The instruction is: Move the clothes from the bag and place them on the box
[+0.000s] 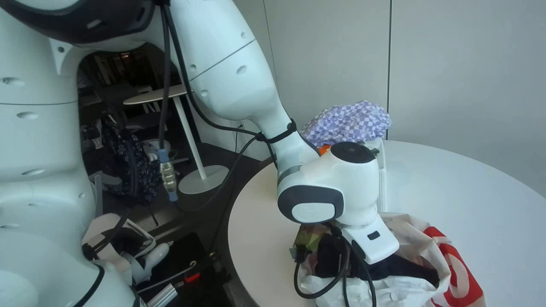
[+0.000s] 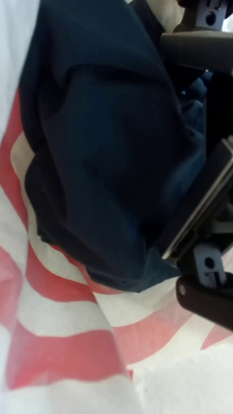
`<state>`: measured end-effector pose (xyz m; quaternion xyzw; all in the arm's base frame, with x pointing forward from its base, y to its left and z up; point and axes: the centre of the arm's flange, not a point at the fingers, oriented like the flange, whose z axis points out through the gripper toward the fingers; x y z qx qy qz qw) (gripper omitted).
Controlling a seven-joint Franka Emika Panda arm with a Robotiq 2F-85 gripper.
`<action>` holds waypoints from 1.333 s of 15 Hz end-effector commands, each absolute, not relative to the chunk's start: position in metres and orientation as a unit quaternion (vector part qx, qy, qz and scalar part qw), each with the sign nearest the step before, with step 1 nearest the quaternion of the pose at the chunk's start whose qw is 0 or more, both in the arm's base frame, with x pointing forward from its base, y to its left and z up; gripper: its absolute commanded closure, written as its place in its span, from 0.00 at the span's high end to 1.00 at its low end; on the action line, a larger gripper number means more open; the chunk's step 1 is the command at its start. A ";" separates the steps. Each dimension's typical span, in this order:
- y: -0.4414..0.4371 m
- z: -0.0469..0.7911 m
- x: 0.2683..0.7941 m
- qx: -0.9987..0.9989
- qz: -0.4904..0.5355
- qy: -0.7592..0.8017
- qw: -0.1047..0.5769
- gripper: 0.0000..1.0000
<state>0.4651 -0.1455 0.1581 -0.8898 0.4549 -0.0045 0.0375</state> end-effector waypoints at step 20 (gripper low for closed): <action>-0.149 0.252 0.488 -0.890 -0.101 0.445 0.026 0.06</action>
